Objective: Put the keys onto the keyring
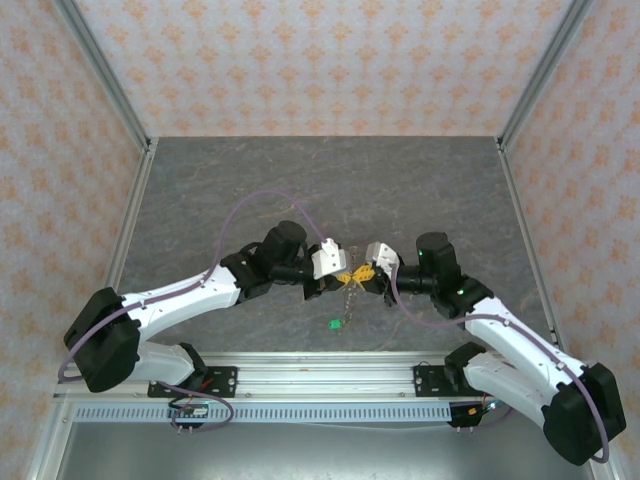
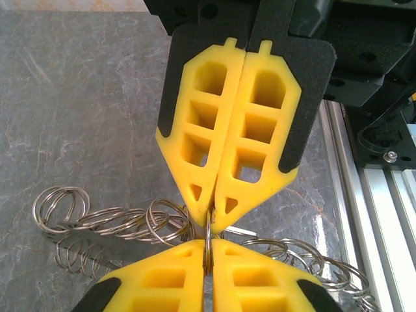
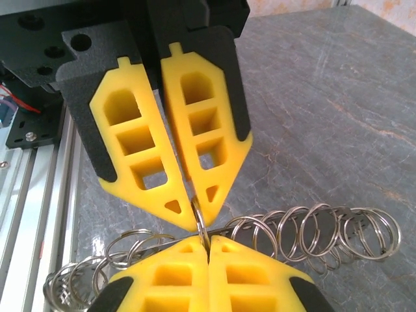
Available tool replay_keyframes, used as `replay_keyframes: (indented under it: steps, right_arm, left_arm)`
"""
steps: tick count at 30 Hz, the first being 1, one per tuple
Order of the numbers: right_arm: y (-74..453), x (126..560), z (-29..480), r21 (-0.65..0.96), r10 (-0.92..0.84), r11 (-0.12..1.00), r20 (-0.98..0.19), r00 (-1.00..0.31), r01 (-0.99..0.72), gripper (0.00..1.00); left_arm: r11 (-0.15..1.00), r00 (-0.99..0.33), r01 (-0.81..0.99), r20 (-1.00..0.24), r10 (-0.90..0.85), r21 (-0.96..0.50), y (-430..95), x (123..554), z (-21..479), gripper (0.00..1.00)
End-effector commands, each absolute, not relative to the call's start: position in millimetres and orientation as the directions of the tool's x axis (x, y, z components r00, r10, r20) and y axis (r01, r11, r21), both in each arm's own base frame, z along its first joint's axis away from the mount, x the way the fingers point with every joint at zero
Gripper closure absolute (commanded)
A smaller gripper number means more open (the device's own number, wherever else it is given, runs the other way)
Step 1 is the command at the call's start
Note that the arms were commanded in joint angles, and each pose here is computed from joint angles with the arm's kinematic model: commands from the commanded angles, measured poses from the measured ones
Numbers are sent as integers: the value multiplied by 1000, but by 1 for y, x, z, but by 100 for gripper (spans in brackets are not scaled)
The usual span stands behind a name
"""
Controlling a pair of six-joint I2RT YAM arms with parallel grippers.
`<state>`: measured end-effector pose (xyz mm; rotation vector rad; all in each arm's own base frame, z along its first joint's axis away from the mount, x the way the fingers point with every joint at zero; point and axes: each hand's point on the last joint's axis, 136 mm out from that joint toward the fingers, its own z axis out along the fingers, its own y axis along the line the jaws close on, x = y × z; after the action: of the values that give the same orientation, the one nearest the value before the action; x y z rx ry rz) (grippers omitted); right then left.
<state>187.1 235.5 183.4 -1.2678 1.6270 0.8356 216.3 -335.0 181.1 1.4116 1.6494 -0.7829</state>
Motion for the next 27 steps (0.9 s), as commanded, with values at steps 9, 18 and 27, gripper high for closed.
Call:
replay_keyframes:
  steps: [9,18,27]
  right_arm:
    - [237,182,215,-25,-435,223,-897,-76,-975,100]
    - [241,187,208,-49,-543,252,-834,-99,-966,100]
    - [242,189,206,-36,-549,257,-828,-115,-966,100]
  left_arm:
    - [154,-8,985,-864,504,81,-341,221,184,84]
    - [167,-6,983,-893,449,77,-347,223,198,85]
    - [196,-16,978,-910,415,72,-346,225,203,86]
